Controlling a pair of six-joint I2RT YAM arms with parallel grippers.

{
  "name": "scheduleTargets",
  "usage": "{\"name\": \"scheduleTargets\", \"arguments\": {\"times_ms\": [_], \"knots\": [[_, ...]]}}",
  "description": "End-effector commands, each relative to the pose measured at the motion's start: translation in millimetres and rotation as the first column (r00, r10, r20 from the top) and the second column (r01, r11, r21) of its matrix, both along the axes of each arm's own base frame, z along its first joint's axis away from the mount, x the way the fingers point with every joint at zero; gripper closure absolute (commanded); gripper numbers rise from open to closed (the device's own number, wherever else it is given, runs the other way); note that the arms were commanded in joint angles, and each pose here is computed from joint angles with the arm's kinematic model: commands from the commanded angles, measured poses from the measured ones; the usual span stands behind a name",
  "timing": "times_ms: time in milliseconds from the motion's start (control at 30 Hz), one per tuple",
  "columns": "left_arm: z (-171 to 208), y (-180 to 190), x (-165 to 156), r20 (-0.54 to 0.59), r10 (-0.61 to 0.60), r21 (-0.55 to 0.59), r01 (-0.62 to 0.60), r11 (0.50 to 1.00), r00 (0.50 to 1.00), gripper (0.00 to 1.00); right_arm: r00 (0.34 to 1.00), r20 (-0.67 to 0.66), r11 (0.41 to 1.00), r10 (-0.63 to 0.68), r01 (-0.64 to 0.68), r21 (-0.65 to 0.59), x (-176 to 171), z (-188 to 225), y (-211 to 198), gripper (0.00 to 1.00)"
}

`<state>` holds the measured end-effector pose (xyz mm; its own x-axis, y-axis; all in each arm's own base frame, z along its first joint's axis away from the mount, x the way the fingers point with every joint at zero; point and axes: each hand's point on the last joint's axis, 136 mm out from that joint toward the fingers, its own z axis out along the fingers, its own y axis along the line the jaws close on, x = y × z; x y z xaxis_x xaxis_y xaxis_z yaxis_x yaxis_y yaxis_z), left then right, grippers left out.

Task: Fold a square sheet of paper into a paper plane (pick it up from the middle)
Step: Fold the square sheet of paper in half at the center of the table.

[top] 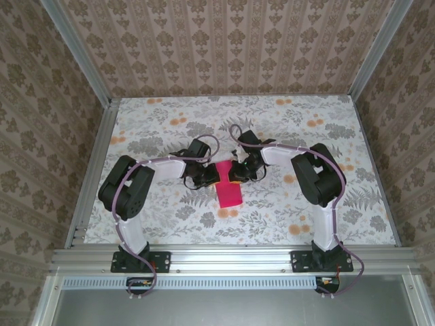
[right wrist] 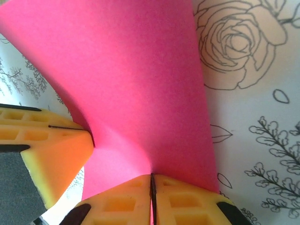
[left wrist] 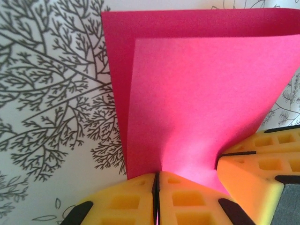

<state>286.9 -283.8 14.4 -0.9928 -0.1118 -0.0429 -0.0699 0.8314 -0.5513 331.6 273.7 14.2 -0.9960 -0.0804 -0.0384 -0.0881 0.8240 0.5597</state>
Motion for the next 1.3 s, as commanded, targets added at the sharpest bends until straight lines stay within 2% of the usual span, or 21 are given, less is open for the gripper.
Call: {"name": "scheduleTargets", "arguments": {"times_ms": [0,133,367,600,833,967,1267], "knots": [[-59,34,-44,-0.177,0.011,0.191,0.023,0.981,0.984,0.90,1.000,0.023,1.000,0.008,-0.009,0.029,-3,12,-3,0.89],[-60,35,-44,-0.178,0.010,0.194,0.025,0.981,0.984,0.90,0.999,0.025,0.997,0.034,-0.036,0.069,-12,25,-2,0.88],[-61,35,-46,-0.182,0.009,0.201,0.028,0.979,0.983,0.90,0.999,-0.019,0.998,0.028,-0.027,0.061,-31,9,-16,0.89],[-62,35,-46,-0.186,0.003,0.203,0.035,0.979,0.983,0.90,0.999,-0.045,0.999,0.003,-0.001,0.045,-34,-7,-31,0.90],[-63,36,-47,-0.186,0.001,0.207,0.038,0.978,0.982,0.90,1.000,-0.005,0.991,0.022,-0.021,0.135,-39,26,-23,0.89],[-62,36,-46,-0.181,0.001,0.209,0.038,0.977,0.983,0.90,0.999,-0.035,0.986,0.027,-0.020,0.166,-53,26,-23,0.89],[-61,36,-45,-0.178,-0.001,0.216,0.041,0.976,0.984,0.90,0.993,-0.116,0.997,-0.003,0.012,0.077,-74,-9,-41,0.90]]}}
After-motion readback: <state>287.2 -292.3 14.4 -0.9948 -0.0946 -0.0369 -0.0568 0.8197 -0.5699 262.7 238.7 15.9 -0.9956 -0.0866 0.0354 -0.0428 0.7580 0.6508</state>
